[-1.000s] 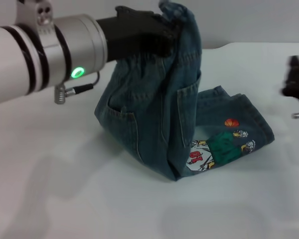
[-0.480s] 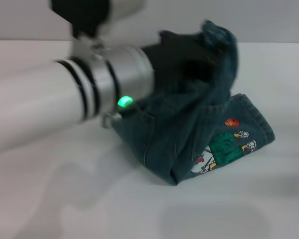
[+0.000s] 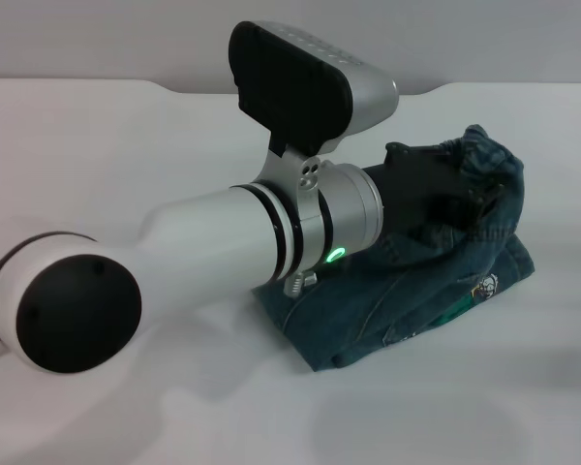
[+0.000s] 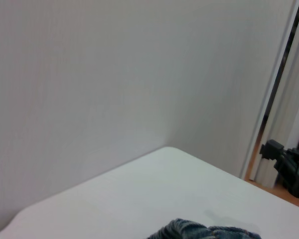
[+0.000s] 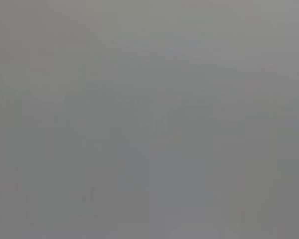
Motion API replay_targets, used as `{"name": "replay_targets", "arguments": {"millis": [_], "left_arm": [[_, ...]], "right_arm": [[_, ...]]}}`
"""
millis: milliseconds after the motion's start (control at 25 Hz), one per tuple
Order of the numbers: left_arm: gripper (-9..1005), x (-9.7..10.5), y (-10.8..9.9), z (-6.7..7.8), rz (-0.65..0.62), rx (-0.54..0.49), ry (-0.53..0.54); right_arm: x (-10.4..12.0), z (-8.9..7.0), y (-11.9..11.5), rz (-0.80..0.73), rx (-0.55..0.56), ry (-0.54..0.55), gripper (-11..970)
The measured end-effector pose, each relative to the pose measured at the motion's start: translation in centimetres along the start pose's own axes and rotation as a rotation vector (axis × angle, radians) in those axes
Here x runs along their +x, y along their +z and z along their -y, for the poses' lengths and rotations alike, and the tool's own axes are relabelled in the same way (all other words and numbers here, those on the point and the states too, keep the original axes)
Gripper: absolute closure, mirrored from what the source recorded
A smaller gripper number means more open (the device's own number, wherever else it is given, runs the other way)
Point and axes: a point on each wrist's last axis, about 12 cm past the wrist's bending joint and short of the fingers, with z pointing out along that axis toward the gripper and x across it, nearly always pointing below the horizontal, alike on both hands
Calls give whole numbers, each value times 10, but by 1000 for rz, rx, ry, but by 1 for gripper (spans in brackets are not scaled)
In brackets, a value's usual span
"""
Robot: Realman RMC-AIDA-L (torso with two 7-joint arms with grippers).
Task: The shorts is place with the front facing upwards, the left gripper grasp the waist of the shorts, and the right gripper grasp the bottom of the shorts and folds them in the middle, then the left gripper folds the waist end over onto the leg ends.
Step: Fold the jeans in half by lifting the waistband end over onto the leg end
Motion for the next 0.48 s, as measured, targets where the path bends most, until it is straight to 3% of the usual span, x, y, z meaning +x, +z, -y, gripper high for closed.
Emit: {"name": "replay_targets", "arguments": {"millis": [200, 480], "left_arm": [[753, -1, 3, -2, 20, -12, 25], [429, 1, 13, 4, -4, 14, 73]], "right_arm": [[-2, -3, 1, 8, -15, 0, 959], [-3, -3, 0, 13, -13, 4, 959]]}}
